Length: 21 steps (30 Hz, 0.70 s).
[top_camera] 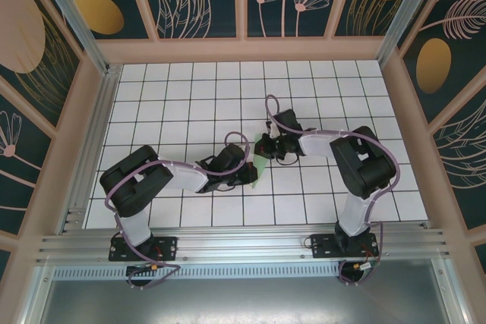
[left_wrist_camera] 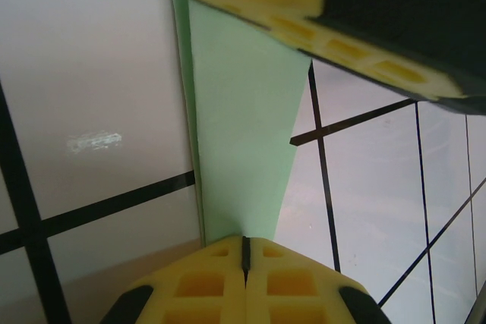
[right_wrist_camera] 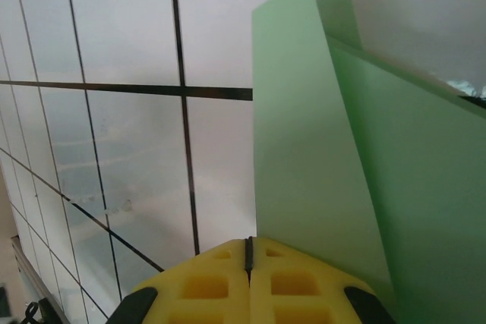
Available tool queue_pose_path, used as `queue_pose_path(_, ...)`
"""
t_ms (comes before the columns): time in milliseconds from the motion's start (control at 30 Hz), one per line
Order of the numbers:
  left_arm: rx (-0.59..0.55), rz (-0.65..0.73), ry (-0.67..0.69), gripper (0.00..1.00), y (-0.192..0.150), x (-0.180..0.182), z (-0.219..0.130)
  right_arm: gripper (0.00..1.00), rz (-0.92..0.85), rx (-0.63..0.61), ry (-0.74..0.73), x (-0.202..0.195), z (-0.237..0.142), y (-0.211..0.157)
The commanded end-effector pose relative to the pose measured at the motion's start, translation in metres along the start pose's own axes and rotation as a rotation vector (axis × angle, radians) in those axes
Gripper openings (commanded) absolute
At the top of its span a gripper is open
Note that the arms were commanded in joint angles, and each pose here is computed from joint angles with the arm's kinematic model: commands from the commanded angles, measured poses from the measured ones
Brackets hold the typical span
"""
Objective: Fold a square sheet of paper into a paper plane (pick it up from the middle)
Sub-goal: Fold the wing for the fifth time at the center of the table, then pick up the paper plane from the center of the table.
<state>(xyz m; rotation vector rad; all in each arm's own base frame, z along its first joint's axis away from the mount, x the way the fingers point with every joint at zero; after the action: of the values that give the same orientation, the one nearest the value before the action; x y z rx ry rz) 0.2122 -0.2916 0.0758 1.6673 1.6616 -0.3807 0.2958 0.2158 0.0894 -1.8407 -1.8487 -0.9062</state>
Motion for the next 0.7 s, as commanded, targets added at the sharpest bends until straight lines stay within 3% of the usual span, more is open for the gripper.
queue_pose_path(0, 0.157, -0.008, 0.169, 0.01, -0.032, 0.034, 0.006, 0.04, 0.014, 0.037, 0.001, -0.010, 0.011, -0.006)
queue_pose_path(667, 0.184, 0.027, -0.144, 0.22, -0.037, 0.008, -0.011, 0.03, 0.075, 0.062, -0.065, -0.033, 0.022, -0.011)
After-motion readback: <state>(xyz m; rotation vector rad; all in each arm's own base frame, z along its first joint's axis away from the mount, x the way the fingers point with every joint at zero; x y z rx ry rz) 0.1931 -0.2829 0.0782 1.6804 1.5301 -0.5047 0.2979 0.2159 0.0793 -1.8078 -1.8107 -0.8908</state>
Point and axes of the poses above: each hand's point on the last joint's axis, 136 mm out from that joint toward the fingers, its own z axis out along the fingers, its own x axis along the line the jaws close on, y = z × x, the point moved 9 cm from there along -z, back along the fingers, and after that the axes turned 2 degrees about -z, right-handed, at the moved point
